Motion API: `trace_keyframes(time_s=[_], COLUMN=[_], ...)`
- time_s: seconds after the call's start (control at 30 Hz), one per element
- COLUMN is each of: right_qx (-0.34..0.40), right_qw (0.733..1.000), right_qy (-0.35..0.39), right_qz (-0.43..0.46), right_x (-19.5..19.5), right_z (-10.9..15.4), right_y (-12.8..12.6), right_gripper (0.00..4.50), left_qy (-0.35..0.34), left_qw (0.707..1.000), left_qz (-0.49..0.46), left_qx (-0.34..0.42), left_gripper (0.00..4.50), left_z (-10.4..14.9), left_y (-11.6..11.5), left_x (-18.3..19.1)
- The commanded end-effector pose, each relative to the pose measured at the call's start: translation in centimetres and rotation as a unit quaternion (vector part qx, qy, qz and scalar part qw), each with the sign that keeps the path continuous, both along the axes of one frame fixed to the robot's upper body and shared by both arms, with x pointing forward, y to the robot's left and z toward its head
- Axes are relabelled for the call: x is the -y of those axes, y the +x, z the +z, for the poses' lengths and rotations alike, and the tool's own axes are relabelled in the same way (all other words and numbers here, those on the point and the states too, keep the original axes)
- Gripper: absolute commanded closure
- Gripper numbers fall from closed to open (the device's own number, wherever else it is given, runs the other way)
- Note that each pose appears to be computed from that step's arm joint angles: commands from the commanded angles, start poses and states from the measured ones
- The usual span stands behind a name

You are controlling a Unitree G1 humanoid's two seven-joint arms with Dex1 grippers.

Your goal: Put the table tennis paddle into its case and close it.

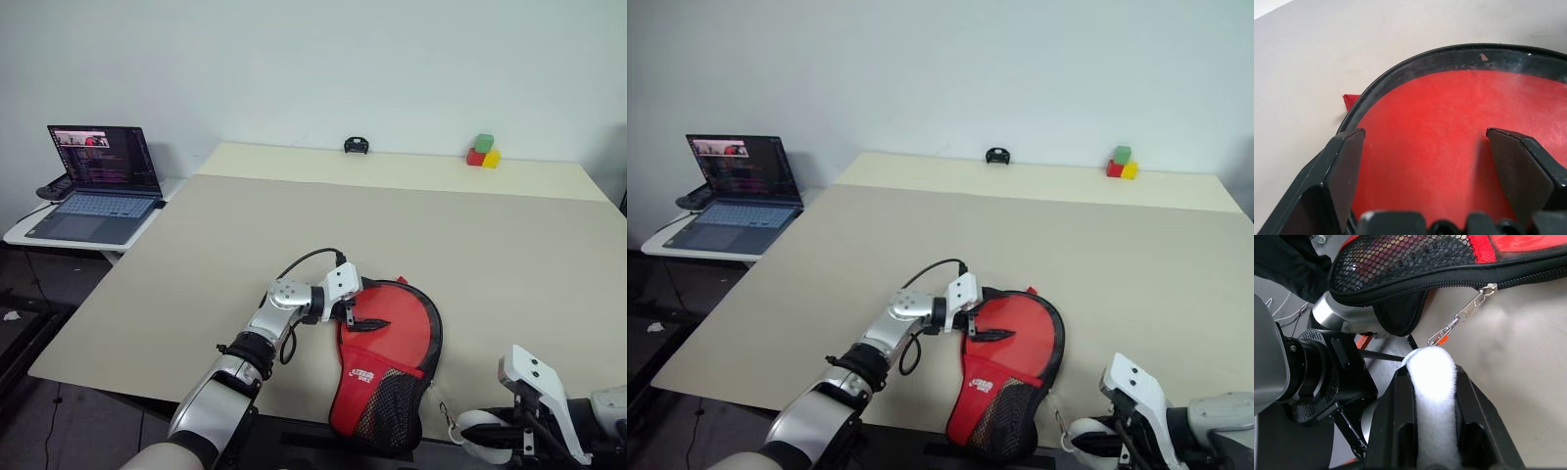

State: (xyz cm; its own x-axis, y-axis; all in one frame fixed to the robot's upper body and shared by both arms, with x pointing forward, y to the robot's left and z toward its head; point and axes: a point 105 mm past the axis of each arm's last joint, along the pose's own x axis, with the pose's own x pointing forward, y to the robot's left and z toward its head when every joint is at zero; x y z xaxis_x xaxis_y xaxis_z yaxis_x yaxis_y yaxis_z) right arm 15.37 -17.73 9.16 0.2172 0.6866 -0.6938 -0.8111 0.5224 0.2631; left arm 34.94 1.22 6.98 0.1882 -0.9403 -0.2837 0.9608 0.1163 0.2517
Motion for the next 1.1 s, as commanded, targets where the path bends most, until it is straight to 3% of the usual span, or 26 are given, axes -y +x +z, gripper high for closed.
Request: trace_keyframes(time_s=[0.03,0.13,0.37,0.8,0.9,1.0,1.1], right_qx=[-0.024,-0.008,0.038,0.059,0.059,0.071,0.096], right_qw=[0.999,0.999,0.995,0.989,0.989,0.989,0.986], right_qy=[0.017,0.028,0.057,0.105,0.103,0.097,0.099], right_qz=[0.011,-0.028,-0.074,-0.080,-0.084,-0.083,-0.095], right_x=[-1.2,-0.7,-0.3,0.1,0.2,0.1,0.2], right_z=[-0.8,-0.3,1.8,5.8,5.5,5.5,5.8], right_y=[-0.6,1.1,3.8,5.9,6.1,6.5,7.7], right_gripper=[4.11,4.11,1.79,1.79,1.17,0.16,0.04], left_qy=[0.088,0.088,0.085,0.083,0.083,0.082,0.082], left_qw=[0.994,0.994,0.994,0.995,0.995,0.995,0.995], left_qz=[0.015,0.015,0.018,0.021,0.021,0.022,0.022], left_qx=[-0.070,-0.069,-0.066,-0.059,-0.057,-0.055,-0.054], left_gripper=[0.18,0.18,0.18,0.18,0.18,0.18,0.18], left_z=[-5.6,-5.5,-5.4,-5.2,-5.1,-5.0,-4.9], left_y=[-1.4,-1.4,-1.2,-1.1,-1.1,-1.0,-1.0], left_x=[-2.2,-2.2,-2.1,-2.1,-2.2,-2.2,-2.2])
